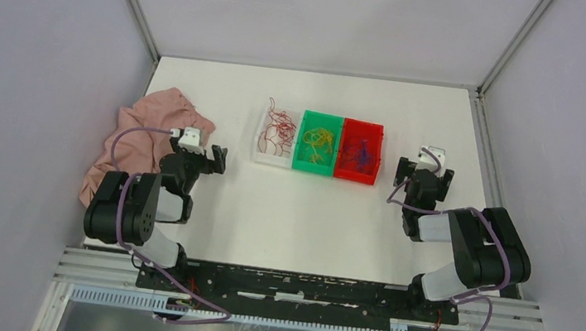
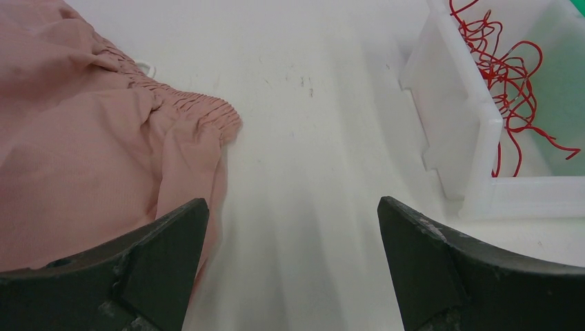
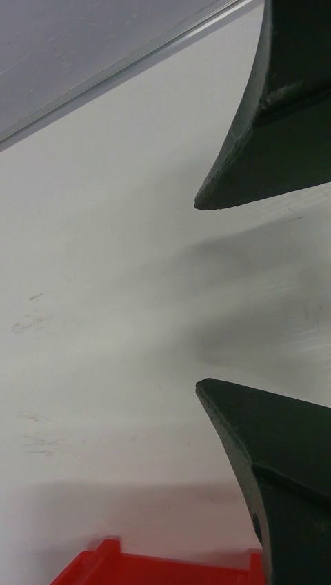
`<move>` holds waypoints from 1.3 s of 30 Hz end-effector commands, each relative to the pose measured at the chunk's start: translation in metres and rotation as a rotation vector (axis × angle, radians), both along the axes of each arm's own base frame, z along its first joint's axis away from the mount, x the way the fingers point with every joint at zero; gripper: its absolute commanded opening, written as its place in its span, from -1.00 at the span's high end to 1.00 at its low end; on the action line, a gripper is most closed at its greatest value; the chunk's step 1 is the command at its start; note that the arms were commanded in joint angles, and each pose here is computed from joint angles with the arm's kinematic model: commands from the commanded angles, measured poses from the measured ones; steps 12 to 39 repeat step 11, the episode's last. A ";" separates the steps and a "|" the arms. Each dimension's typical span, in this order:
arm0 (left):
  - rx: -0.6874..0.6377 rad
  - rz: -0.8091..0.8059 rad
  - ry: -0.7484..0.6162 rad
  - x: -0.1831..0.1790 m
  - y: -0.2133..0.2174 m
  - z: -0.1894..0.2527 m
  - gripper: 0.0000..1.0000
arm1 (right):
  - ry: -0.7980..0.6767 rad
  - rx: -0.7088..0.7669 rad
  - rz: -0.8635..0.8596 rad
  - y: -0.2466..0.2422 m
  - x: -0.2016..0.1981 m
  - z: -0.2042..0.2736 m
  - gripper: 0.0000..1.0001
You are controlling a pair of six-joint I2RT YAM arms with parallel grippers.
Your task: Untangle the cables
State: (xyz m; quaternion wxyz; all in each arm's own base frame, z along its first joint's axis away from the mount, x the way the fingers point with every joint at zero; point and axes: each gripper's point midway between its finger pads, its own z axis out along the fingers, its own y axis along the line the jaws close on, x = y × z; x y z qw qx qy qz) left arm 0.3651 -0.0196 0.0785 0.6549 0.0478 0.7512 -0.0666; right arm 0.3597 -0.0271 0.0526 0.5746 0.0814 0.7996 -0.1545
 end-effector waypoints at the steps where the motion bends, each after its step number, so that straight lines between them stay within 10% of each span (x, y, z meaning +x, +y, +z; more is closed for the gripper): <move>1: 0.022 0.012 -0.054 0.005 0.003 0.015 -0.99 | -0.091 0.010 -0.006 0.000 0.014 0.025 -0.99; 39: 0.022 0.012 -0.055 0.006 0.003 0.016 -0.99 | -0.081 0.026 0.014 0.001 0.017 0.023 -0.99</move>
